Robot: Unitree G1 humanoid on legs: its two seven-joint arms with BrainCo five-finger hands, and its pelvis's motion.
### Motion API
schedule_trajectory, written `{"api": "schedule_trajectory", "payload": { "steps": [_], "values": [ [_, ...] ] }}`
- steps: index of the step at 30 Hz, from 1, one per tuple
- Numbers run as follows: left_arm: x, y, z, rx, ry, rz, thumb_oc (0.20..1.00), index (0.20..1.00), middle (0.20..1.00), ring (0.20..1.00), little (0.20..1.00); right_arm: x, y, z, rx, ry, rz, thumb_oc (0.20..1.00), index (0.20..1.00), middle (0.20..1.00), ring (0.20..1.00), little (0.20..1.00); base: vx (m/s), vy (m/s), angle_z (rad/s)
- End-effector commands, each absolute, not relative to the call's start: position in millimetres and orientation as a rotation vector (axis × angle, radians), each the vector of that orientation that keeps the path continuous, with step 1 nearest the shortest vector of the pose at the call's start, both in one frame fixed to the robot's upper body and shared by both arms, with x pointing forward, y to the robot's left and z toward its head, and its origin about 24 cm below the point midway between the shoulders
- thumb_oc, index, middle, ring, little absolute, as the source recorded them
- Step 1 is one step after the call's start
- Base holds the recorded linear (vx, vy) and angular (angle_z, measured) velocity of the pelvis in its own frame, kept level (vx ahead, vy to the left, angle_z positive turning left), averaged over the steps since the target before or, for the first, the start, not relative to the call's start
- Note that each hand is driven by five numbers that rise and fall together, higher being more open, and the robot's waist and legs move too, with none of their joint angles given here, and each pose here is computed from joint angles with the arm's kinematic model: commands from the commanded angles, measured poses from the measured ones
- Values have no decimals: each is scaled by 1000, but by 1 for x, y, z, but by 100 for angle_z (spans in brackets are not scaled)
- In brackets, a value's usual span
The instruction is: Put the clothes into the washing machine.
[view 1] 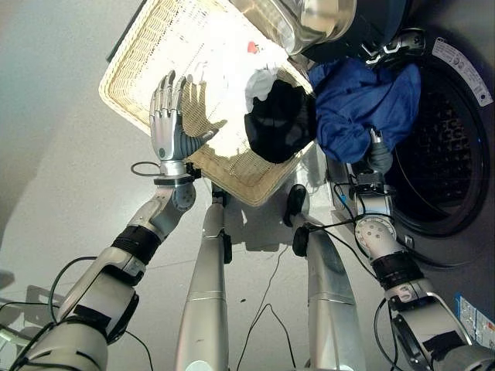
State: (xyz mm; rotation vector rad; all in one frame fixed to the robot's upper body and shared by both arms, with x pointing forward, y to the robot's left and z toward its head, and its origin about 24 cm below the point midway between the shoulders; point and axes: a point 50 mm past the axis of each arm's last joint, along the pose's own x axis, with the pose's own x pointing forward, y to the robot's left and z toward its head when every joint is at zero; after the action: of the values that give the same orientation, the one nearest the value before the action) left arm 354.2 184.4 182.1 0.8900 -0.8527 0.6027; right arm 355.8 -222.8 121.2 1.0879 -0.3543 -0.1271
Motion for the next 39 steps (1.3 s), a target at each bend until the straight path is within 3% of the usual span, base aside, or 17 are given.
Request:
{"api": "schedule_trajectory", "payload": {
  "steps": [1,11,15,16,17,22,23,24,25,26,31,33,39],
  "values": [
    [356,181,198,777,-923,640,1000,1000,1000,1000,1000,358,-249,136,1068,-380,-164,200,200,200,200,200,-2,2,-4],
    [368,188,198,778,-888,624,1000,1000,1000,1000,1000,359,-328,132,1010,-330,-568,200,200,200,200,200,6,4,-4],
    [362,202,189,776,-878,650,1000,1000,1000,1000,1000,326,-391,179,1085,-643,-853,200,200,200,200,200,1,-8,0],
    [362,202,189,776,-879,650,1000,1000,1000,1000,1000,326,-391,179,1084,-643,-854,200,200,200,200,200,-4,-68,0],
    [357,210,186,795,-883,667,1000,1000,1000,1000,1000,303,-412,199,1117,-828,-971,200,200,200,200,200,-7,-72,-1],
    [355,223,199,859,-902,688,1000,1000,1000,1000,1000,275,-420,242,1015,-1031,-1060,200,200,200,200,200,-21,-28,-5],
    [355,225,201,869,-906,688,1000,1000,1000,1000,1000,272,-422,245,989,-1028,-1077,269,269,269,269,269,-11,-3,-9],
    [357,226,204,897,-916,679,1000,1000,1000,1000,1000,268,-428,246,984,-1024,-1095,627,627,627,627,627,-4,-1,-9],
    [358,226,207,919,-920,668,1000,1000,1000,1000,1000,264,-433,245,957,-1009,-1111,912,912,912,912,912,2,1,-5],
    [360,225,208,936,-924,661,1000,1000,1000,1000,1000,264,-436,245,924,-987,-1110,1000,1000,1000,1000,1000,0,0,0],
    [373,212,231,1130,-985,576,1000,1000,1000,1000,1000,287,-434,239,633,-657,-1112,1000,1000,1000,1000,1000,1,13,1],
    [381,197,251,1247,-1035,540,1000,1000,1000,1000,1000,307,-422,240,227,-390,-1168,1000,1000,1000,1000,1000,0,0,0],
    [388,179,292,1355,-1110,550,1000,1000,1000,1000,1000,330,-406,241,105,-125,-1104,1000,1000,1000,1000,1000,-1,13,-1]
  ]
}}
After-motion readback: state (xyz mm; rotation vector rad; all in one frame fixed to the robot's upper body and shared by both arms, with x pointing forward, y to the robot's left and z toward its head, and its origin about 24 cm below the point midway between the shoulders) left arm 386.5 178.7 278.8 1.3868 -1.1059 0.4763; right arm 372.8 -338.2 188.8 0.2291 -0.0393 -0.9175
